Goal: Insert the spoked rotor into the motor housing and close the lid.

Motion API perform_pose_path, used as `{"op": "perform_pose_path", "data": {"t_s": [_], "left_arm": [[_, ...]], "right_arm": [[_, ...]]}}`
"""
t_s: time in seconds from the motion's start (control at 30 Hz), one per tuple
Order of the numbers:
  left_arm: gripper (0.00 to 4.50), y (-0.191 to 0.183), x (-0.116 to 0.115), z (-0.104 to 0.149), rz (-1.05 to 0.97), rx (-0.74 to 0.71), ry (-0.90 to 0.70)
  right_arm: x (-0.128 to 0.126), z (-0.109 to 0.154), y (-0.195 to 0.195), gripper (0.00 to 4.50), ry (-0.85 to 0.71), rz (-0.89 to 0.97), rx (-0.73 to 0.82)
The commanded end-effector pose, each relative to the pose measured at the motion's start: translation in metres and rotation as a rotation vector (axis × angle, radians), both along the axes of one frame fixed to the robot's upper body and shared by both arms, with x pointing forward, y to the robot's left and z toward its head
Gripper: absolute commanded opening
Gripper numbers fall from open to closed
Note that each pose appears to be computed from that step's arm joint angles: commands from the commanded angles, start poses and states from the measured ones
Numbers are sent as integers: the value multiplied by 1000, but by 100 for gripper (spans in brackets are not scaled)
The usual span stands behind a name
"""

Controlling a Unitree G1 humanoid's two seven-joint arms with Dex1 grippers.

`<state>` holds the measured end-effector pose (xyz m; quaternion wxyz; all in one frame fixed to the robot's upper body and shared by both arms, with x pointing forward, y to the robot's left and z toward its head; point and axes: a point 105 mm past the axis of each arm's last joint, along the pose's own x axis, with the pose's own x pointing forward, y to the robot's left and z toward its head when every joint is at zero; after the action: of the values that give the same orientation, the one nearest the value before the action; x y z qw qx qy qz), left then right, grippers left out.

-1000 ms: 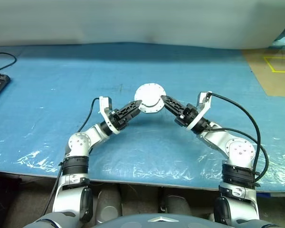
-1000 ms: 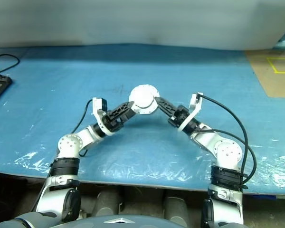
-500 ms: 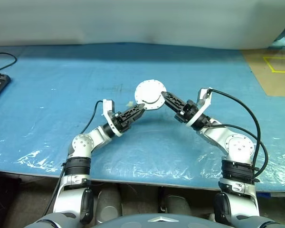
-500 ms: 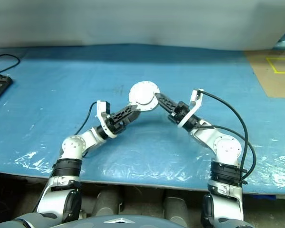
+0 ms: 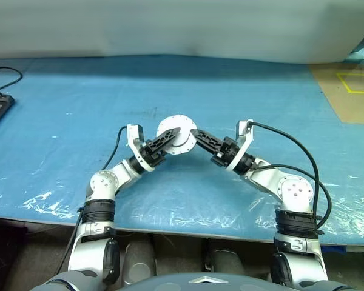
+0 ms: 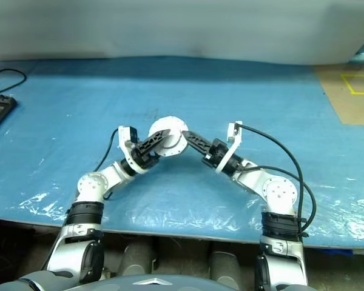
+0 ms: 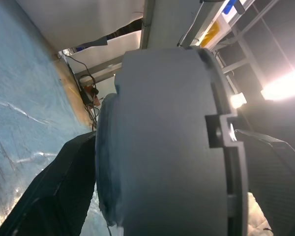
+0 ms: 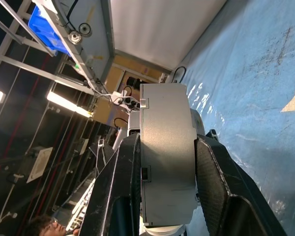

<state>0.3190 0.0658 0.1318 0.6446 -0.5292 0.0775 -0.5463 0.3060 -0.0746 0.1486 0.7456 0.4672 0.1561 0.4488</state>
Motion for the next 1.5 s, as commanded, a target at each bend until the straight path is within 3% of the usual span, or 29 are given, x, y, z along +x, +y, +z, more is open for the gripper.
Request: {"op": "perform_pose_path", "data": {"t_s": [0.03, 0.17, 0.2, 0.43, 0.57, 0.7, 0.8, 0.9, 1.03, 1.17, 1.37, 1.5], "left_arm": [[389, 2, -3, 10, -15, -51, -50], [258, 4, -3, 9, -15, -60, -49], [244, 4, -3, 9, -12, -61, -46], [245, 1, 4, -1, 23, -10, 5], [245, 5, 13, -5, 80, 11, 27], [245, 20, 31, -6, 189, 16, 47], [245, 49, 62, 6, 412, -38, 47], [245, 82, 107, 4, 725, 44, 143], [245, 90, 136, 9, 867, 131, 235], [245, 92, 148, 3, 956, 267, 304], [245, 106, 147, -15, 1032, 386, 366], [365, 130, 144, -22, 1131, 456, 376]], "right_arm": [[-8, 27, 2, 120, -104, 33, 63], [-5, 27, 1, 120, -103, 18, 61], [-5, 27, 0, 120, -102, 15, 61], [3, 23, -2, 120, -127, -42, -5], [20, 14, -13, 251, -140, -151, -78], [50, 11, -41, 390, -184, -385, -189], [59, 7, -55, 390, -227, -481, -257], [55, 3, -60, 390, -254, -473, -304], [53, -6, -63, 390, -256, -496, -350], [51, -6, -60, 390, -269, -505, -357], [48, -7, -63, 390, -273, -531, -366], [49, -9, -65, 393, -271, -538, -371]]}}
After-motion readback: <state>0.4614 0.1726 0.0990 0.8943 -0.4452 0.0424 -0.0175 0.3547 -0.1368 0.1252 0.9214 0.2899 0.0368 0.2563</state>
